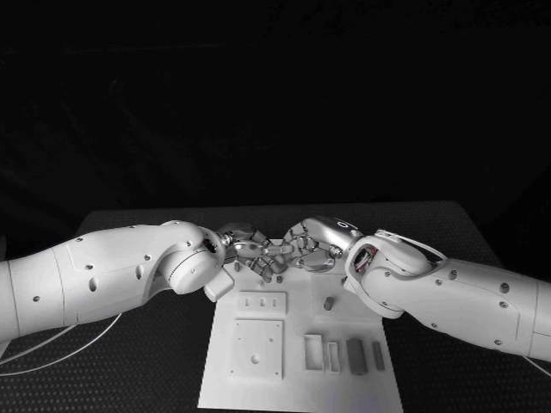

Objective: Assemble the parts on the task board

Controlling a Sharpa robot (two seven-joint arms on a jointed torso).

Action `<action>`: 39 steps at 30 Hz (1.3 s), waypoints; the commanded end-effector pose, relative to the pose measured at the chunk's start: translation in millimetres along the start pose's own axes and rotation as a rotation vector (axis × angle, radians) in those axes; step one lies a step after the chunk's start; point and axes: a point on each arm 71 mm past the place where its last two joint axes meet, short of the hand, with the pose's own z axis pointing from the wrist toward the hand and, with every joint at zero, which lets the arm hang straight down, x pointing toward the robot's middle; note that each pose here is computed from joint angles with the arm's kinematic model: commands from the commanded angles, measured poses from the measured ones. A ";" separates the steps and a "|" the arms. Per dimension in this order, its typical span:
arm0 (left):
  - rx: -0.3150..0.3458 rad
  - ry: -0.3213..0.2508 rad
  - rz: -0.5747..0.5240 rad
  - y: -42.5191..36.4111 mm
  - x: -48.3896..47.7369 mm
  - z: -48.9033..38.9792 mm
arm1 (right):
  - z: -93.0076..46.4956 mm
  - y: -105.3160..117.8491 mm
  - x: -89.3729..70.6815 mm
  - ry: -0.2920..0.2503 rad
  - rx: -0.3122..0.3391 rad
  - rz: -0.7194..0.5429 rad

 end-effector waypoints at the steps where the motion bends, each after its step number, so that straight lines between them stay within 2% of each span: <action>1: 0.021 0.032 0.000 -2.9 3.8 -0.1 | 1.3 3.7 1.9 0.011 -0.016 -0.008; 27: 0.031 0.047 -0.031 -4.5 6.0 1.5 | 5.8 10.6 11.6 0.037 -0.032 0.006; 39: 0.015 0.030 -0.039 -2.4 2.2 2.1 | 6.0 13.3 14.1 0.043 -0.039 0.010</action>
